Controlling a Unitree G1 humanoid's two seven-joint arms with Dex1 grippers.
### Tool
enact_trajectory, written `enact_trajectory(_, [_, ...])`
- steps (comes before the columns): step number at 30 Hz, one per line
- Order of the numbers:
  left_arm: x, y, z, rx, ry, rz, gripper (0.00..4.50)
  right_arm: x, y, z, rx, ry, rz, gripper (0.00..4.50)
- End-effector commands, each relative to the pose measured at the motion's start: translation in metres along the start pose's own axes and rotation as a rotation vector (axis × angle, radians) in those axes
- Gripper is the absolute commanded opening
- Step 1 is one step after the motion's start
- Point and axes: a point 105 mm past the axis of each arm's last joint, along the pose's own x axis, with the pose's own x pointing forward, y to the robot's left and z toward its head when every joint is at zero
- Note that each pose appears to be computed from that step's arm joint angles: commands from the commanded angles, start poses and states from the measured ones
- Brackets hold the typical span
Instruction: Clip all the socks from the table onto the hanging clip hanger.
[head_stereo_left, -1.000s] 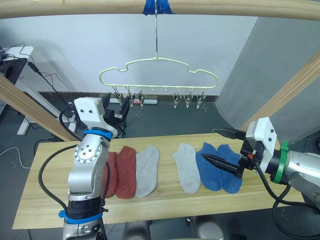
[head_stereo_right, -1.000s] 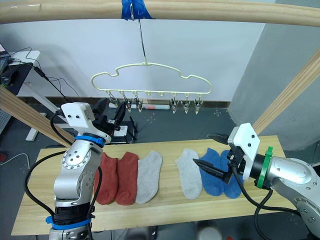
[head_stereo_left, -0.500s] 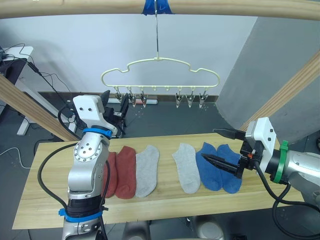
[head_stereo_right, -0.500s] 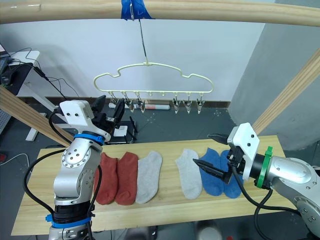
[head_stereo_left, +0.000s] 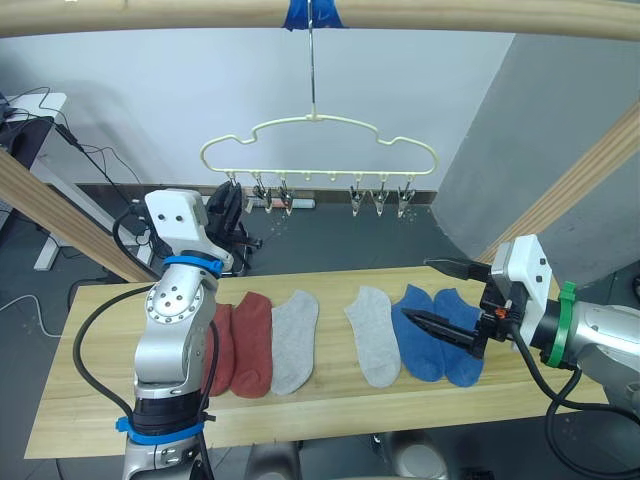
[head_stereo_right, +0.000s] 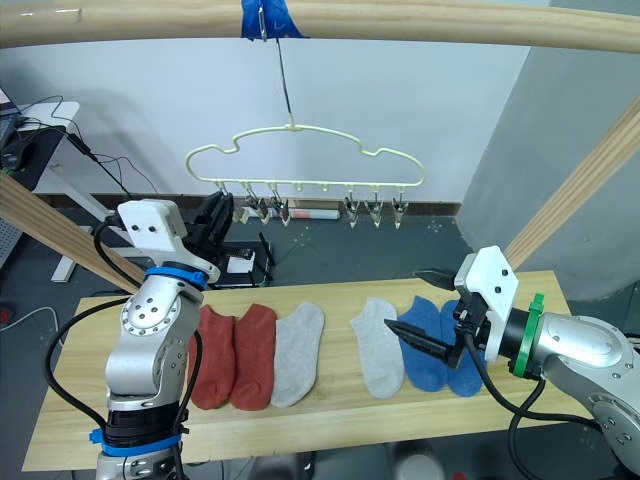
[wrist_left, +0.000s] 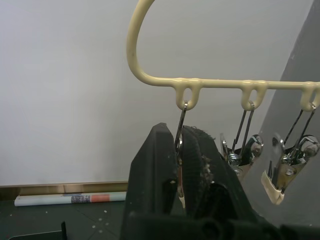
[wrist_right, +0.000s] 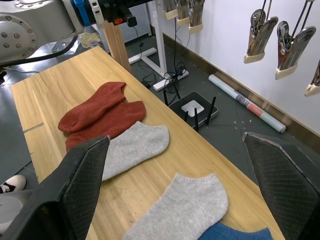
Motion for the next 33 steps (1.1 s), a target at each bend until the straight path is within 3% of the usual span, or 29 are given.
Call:
enact_trajectory(1, [-0.003,0.003,0.014,0.026,-0.047,0.015,0.01,-0.001,0.002,0.005,-0.019,-0.017,0.002,4.5])
enact_trajectory(3, [-0.003,0.003,0.014,0.032,-0.049,0.013,0.01,-0.002,0.001,0.003,-0.021,-0.009,-0.008,4.5])
enact_trajectory(6, [-0.002,0.002,0.017,0.039,-0.057,0.001,0.01,-0.007,-0.024,-0.018,-0.034,0.075,-0.181,4.5])
enact_trajectory(10, [-0.003,-0.005,0.02,0.051,-0.06,-0.051,0.01,-0.031,-0.063,-0.065,0.002,0.181,-0.526,4.5])
enact_trajectory(12, [-0.004,-0.008,0.023,0.06,-0.066,-0.076,0.01,-0.036,-0.071,-0.085,0.02,0.219,-0.619,4.5])
enact_trajectory(26, [-0.011,-0.009,0.03,0.051,-0.033,-0.123,0.01,-0.019,-0.069,-0.175,0.186,0.329,-0.768,4.5])
enact_trajectory(33, [-0.011,-0.009,0.03,0.045,-0.022,-0.138,0.01,-0.022,-0.071,-0.2,0.273,0.353,-0.895,4.5])
